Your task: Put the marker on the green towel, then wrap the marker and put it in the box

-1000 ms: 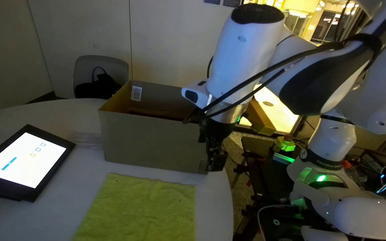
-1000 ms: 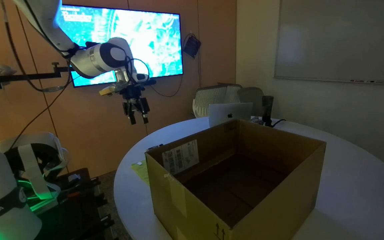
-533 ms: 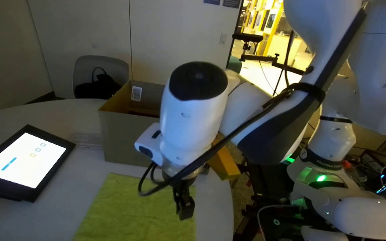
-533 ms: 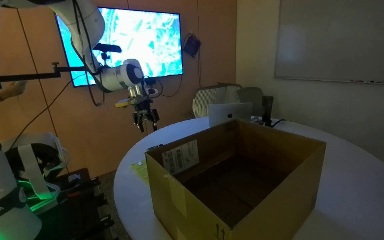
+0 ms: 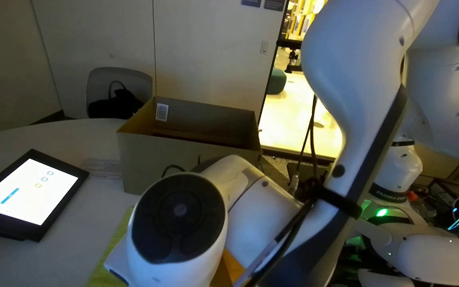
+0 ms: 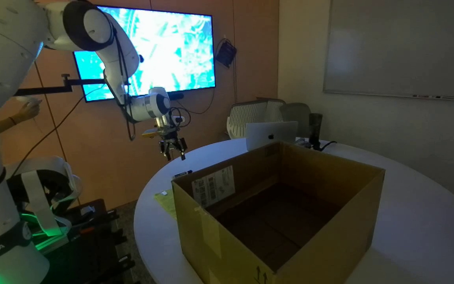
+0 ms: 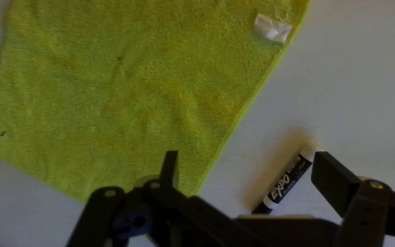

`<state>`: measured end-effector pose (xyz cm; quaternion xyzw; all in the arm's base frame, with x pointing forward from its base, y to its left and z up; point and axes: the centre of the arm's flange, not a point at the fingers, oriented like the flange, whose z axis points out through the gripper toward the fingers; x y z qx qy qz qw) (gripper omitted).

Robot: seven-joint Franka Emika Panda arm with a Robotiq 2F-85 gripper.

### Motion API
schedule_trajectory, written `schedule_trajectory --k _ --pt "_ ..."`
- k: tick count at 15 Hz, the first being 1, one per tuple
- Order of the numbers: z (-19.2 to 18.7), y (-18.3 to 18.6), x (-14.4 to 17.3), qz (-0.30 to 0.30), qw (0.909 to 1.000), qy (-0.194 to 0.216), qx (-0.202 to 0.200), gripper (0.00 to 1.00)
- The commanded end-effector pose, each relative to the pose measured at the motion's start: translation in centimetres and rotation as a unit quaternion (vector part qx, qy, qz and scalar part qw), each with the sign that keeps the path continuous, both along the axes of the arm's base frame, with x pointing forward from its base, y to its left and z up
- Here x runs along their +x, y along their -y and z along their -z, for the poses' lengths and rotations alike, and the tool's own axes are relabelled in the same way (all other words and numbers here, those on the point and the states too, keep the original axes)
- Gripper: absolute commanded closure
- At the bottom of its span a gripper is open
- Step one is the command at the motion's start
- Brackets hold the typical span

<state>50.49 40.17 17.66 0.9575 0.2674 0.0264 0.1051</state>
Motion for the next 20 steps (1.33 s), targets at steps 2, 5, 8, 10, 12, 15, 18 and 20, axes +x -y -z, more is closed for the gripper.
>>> schedule_trajectory --k 2,5,8,10,12,15,18,20 --pt "2.5 -5.7 2.8 0.059 0.9967 0.019 0.053 0.0" --pt "4.2 -6.9 3.5 0.107 0.9906 0.014 0.084 0.0" --pt "5.9 -7.1 4.1 0.147 0.9827 0.005 0.112 0.0" --pt "7.4 -7.1 4.4 0.161 0.9796 0.005 0.12 0.0" --pt "9.0 -7.0 4.6 0.161 0.979 0.006 0.125 0.0" --pt "10.8 -6.6 4.8 0.142 0.9822 0.008 0.123 0.0" --pt "12.2 -6.4 4.9 0.132 0.9847 0.015 0.113 0.0" --pt "13.0 -6.2 5.1 0.13 0.9856 0.016 0.107 0.0"
